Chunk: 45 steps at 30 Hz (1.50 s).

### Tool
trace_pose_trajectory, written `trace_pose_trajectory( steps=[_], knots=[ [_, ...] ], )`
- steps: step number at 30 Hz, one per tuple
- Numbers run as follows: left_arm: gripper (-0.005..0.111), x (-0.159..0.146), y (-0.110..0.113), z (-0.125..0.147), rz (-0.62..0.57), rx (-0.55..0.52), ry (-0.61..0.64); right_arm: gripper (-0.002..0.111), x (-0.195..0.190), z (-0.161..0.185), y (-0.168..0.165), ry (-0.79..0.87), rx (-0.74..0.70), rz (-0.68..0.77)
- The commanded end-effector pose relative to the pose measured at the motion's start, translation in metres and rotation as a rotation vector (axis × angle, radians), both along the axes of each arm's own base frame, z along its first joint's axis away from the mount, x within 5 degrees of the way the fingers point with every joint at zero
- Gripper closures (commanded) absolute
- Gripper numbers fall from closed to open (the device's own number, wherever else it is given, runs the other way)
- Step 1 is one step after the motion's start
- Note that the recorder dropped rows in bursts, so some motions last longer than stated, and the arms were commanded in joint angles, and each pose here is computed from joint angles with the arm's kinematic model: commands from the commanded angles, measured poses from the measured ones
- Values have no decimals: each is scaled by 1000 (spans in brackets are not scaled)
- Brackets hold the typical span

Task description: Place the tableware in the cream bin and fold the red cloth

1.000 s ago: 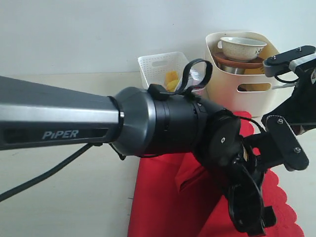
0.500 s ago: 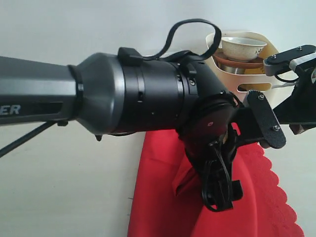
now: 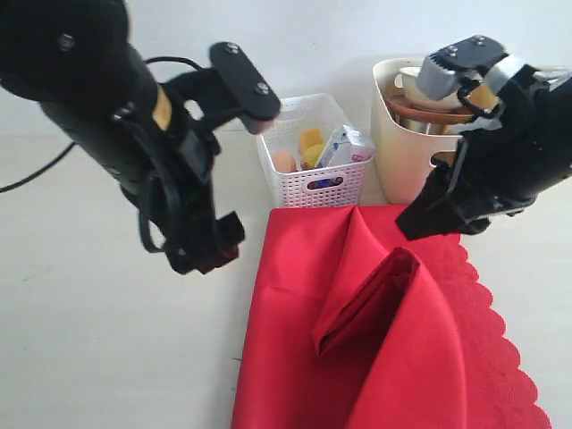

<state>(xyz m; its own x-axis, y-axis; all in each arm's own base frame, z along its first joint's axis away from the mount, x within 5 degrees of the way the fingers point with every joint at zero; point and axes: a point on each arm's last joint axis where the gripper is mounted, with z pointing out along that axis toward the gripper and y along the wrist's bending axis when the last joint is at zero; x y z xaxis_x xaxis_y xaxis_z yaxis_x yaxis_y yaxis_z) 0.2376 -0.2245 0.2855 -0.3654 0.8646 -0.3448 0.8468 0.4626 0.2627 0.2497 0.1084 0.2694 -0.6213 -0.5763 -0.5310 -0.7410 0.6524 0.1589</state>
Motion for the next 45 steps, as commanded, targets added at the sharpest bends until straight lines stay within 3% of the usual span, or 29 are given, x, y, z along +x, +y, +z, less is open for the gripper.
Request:
trace_pose_trajectory(
  steps=[1, 9, 13, 16, 24, 30, 33, 40, 45],
  knots=[
    [14, -15, 34, 36, 17, -169, -73, 50, -25, -11, 36, -72, -70, 341],
    [14, -41, 70, 88, 28, -386, -327, 49, -36, -26, 59, -259, -347, 630],
    [14, -52, 79, 99, 19, -463, -419, 41, -36, -37, 74, -316, -416, 714],
    [14, -59, 84, 105, 17, -500, -460, 35, -31, -51, 84, -320, -458, 722],
    [14, -68, 91, 110, 26, -568, -510, 35, -15, -99, 90, -247, -606, 774],
    [14, -69, 91, 109, 29, -570, -506, 36, -3, -118, 94, -295, -650, 755],
    [14, -69, 91, 109, 30, -572, -504, 46, -2, -122, 96, -299, -641, 738],
    [14, -69, 92, 108, 31, -564, -495, 105, 0, -115, 94, -285, -627, 606],
    [14, -70, 92, 107, 35, -560, -478, 108, 2, -89, 86, -326, -601, 382]
  ],
)
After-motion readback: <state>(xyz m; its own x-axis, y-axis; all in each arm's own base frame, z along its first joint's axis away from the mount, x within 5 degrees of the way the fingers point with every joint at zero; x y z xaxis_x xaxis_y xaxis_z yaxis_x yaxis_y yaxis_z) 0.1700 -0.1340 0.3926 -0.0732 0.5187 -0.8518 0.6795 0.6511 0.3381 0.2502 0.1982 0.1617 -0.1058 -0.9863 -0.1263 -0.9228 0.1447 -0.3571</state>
